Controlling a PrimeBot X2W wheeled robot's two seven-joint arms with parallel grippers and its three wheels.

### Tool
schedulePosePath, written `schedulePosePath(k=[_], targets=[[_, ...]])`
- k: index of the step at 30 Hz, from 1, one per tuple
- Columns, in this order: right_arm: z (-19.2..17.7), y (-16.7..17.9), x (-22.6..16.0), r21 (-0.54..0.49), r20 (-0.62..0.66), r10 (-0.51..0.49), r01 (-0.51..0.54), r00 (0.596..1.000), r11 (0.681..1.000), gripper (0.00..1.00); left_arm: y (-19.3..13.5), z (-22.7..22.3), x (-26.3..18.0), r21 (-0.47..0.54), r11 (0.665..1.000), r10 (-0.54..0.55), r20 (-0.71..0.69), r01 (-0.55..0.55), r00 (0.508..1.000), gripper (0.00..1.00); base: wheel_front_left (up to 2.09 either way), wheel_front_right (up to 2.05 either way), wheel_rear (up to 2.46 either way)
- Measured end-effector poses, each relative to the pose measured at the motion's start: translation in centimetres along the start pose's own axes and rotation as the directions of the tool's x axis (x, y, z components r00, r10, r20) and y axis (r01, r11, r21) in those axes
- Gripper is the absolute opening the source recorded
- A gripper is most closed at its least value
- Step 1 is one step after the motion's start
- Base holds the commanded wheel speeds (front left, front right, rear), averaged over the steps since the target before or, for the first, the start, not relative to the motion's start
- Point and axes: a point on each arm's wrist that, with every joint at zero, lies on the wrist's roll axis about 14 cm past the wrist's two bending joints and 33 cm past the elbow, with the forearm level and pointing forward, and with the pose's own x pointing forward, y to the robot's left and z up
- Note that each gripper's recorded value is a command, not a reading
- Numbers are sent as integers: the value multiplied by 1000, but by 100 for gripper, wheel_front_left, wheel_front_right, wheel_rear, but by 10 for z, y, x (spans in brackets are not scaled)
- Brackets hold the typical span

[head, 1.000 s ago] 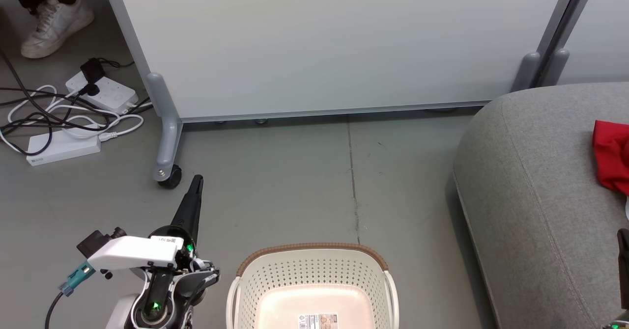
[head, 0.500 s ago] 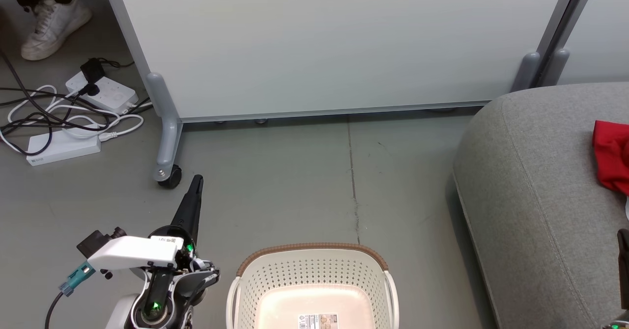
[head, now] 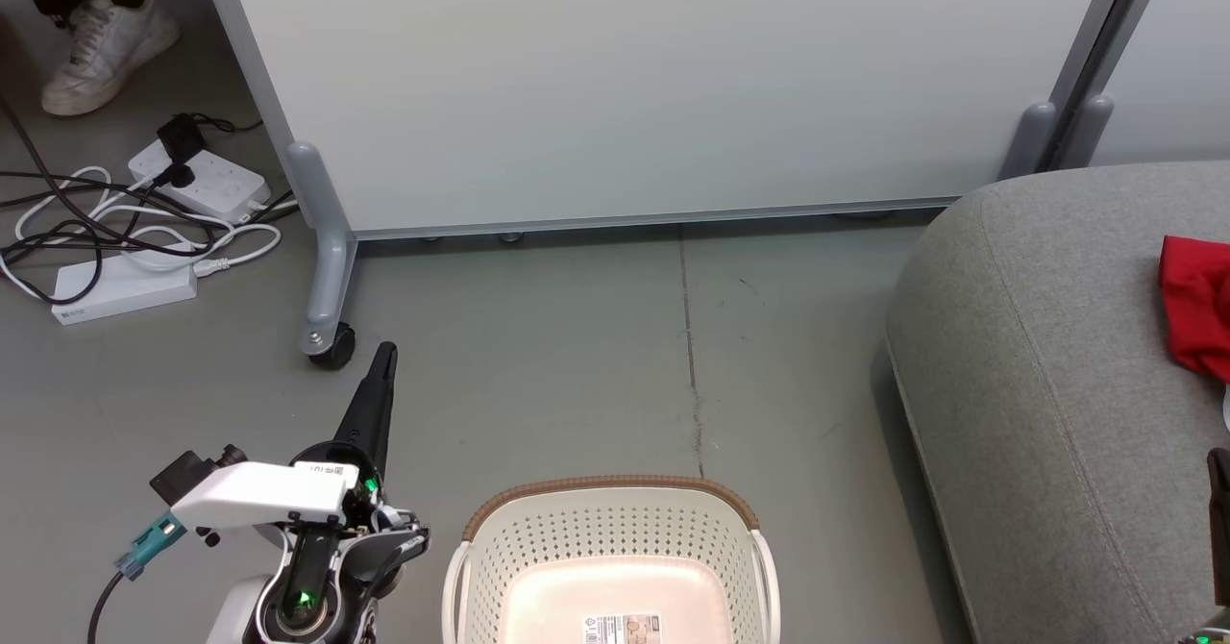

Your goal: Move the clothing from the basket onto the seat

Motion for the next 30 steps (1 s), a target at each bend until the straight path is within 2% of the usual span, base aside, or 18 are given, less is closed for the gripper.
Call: schedulePosePath(k=[30], targets=[[0, 0, 0, 1, -2, -1, 1, 1000, 1000, 0, 0, 0, 0, 1, 1000, 0, 0, 0, 1000, 0, 0, 0, 0]])
